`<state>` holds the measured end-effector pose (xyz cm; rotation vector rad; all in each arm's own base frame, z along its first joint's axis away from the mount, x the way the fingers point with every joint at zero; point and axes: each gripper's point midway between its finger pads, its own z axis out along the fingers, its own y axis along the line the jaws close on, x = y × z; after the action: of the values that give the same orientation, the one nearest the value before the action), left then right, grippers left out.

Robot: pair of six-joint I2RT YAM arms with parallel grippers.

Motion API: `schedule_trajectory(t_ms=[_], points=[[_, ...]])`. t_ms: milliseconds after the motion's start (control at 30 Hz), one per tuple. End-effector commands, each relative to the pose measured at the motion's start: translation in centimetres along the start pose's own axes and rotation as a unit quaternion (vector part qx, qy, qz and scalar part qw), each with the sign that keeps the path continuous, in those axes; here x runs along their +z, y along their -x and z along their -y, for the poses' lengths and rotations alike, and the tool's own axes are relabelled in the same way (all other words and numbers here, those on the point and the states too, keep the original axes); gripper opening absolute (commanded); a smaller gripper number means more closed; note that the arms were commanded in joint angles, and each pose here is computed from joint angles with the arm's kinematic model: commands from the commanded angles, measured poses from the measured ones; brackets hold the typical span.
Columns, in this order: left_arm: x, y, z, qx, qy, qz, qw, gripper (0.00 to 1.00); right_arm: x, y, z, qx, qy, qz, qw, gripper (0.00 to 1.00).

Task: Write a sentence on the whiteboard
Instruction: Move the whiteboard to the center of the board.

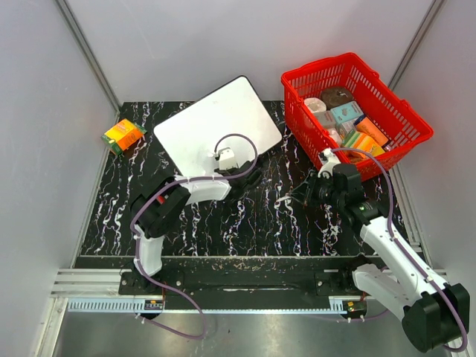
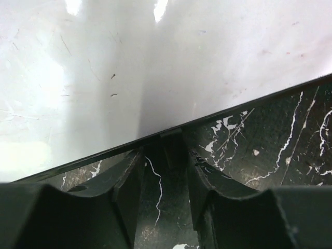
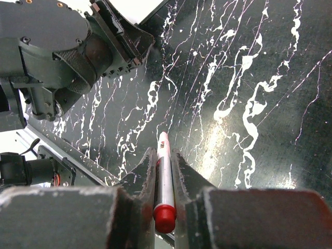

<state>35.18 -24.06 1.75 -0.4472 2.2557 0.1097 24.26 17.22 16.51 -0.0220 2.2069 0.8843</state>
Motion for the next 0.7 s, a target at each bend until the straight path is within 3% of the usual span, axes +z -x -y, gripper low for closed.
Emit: schedule_trajectory(t_ms=[0,233,267,667], points=[[1.4,0.1,-0.6,-0.001,0.015,-0.006,1.0,0.41,-0.3,0.2,-0.7,0.0,0.02,0.002,1.0,0.0],[2.1,0.2,-1.1,0.025,0.001,-0.01,1.0,0.26,-0.2,-0.2,-0.8,0.002,0.024,-0.003,1.0,0.0],[2.0,0.2,-1.2,0.029,0.001,-0.01,1.0,0.19,-0.2,-0.1,-0.8,0.001,0.024,-0.002,1.0,0.0],[0.2,-1.6,-3.1,0.075,-0.029,-0.046,0.996,0.0,-0.3,0.0,-1.2,0.002,0.032,-0.002,0.999,0.0]])
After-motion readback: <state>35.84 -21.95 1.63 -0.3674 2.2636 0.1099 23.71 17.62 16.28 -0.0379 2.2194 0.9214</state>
